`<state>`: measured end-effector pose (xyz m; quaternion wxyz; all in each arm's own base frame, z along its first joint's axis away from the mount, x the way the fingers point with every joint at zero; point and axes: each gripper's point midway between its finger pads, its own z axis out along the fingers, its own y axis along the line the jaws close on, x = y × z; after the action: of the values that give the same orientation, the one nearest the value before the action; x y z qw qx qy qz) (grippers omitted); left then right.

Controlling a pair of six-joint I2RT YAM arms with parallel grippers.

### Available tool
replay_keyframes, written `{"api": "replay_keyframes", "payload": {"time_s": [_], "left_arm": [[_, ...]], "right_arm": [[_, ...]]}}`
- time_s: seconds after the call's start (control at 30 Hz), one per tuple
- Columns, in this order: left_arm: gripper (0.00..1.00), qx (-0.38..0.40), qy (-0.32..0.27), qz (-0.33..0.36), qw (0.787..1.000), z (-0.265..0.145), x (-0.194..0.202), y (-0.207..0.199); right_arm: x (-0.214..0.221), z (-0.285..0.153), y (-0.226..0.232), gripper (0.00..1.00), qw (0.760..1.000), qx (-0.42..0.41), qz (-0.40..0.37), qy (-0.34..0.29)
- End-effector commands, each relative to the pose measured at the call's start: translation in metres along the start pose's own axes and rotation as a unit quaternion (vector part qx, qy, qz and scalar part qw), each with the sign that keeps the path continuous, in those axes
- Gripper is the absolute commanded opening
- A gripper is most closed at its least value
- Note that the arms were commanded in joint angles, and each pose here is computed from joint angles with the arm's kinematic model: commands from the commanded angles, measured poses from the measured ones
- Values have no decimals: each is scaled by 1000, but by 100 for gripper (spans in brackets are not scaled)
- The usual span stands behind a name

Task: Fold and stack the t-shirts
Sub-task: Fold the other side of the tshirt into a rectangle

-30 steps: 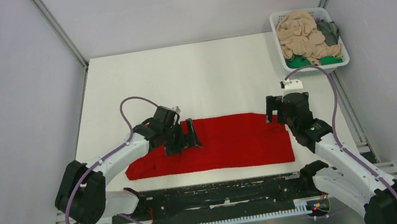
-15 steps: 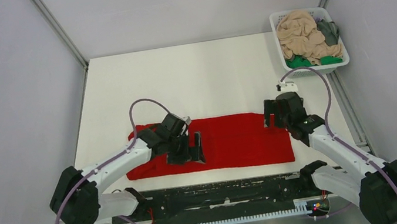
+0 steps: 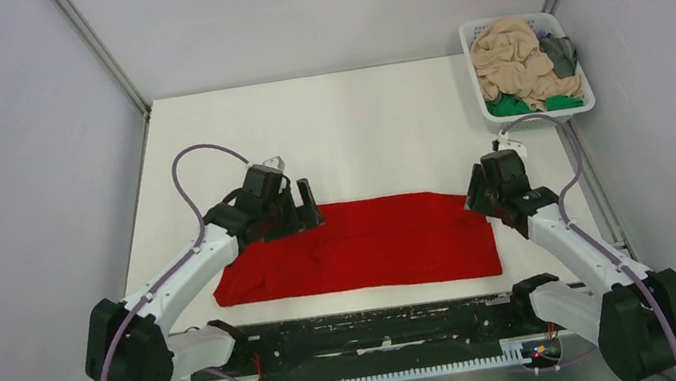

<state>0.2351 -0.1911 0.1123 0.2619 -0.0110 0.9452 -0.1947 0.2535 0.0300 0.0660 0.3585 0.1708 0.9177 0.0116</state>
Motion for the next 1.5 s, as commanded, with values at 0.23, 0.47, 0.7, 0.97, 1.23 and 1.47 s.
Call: {"api": "replay_keyframes", "payload": {"time_s": [0.23, 0.47, 0.7, 0.97, 1.23, 1.47], "left_arm": [[100, -65, 15, -94, 993, 44, 2, 65], [100, -85, 25, -105, 991, 52, 10, 82], [100, -99, 25, -111, 989, 54, 11, 91], [100, -112, 22, -116, 987, 52, 10, 99], [100, -136, 16, -125, 983, 49, 10, 112], [100, -142, 22, -130, 981, 50, 13, 115]], "right_arm": [[9, 24, 21, 46, 998, -43, 8, 40], [18, 33, 15, 45, 998, -27, 6, 55], [25, 42, 14, 44, 998, -31, 8, 51], [-12, 46, 24, 17, 998, -49, 14, -26], [-61, 33, 2, 19, 986, 15, -151, -75], [-56, 16, -3, 43, 976, 4, -207, -72]]}}
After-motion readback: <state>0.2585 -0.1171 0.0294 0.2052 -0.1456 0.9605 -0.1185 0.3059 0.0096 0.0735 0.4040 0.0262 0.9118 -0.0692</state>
